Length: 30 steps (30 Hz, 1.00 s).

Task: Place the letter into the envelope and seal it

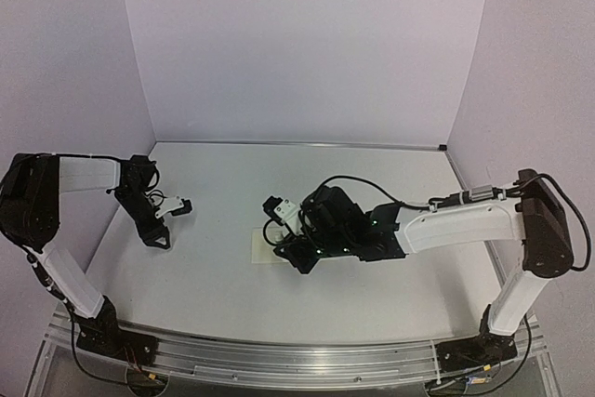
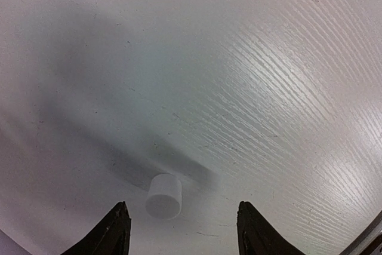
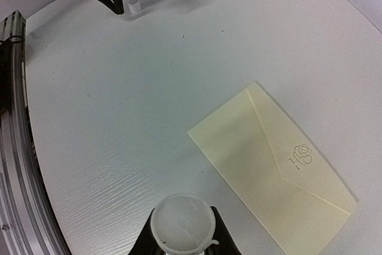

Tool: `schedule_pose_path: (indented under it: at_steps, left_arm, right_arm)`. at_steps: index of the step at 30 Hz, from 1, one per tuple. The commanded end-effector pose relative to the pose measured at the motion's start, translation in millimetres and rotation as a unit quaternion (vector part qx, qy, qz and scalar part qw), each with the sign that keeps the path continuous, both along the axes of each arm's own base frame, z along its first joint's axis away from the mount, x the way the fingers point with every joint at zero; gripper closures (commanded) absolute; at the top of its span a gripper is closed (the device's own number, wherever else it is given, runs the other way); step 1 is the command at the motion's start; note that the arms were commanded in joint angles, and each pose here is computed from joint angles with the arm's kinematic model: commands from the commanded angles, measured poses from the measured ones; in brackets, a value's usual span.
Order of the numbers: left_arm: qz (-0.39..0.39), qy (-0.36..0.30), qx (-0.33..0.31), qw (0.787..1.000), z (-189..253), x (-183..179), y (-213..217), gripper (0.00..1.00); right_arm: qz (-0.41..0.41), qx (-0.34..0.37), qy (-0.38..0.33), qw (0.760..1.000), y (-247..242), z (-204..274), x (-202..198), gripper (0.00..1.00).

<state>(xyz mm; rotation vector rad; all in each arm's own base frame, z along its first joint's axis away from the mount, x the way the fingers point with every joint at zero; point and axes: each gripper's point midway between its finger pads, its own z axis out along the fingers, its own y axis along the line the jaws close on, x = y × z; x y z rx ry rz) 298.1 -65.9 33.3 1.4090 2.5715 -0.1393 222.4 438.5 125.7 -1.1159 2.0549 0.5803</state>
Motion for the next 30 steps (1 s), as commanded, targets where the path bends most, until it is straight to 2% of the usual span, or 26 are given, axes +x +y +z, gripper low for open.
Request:
schedule_pose_path:
  at_steps: [1, 5, 10, 18, 23, 25, 27, 30]
  left_arm:
    - [0.008, 0.002, 0.006, 1.0, -10, 3, 1, 0.45]
    - [0.009, 0.005, 0.012, 1.0, -16, 0, 4, 0.51]
    - [0.01, 0.007, 0.018, 1.0, -18, 2, 5, 0.65]
    - [0.01, 0.01, 0.01, 1.0, -15, 4, 2, 0.98]
    - [0.014, 0.012, -0.001, 1.0, -9, 9, -2, 1.0]
    - [0.018, 0.007, -0.016, 1.0, 2, 15, -7, 1.0]
    - [0.022, 0.007, -0.066, 0.998, 34, 22, -25, 1.0]
    - [0.017, -0.01, -0.171, 0.985, 113, 41, -69, 1.0]
  right_arm:
    - [0.016, 0.057, -0.011, 0.998, 21, 19, 0, 1.0]
    - [0.016, 0.056, -0.011, 0.998, 21, 18, 0, 1.0]
    - [0.025, 0.056, -0.005, 0.998, 23, 15, -3, 1.0]
    - [0.039, 0.059, -0.002, 0.997, 23, 18, -9, 1.0]
    - [0.043, 0.06, -0.003, 0.997, 19, 22, -11, 1.0]
    - [0.052, 0.059, -0.001, 0.997, 18, 24, -15, 1.0]
    - [0.07, 0.052, 0.008, 0.996, 20, 30, -22, 1.0]
    - [0.115, 0.012, 0.016, 0.993, 18, 31, -39, 1.0]
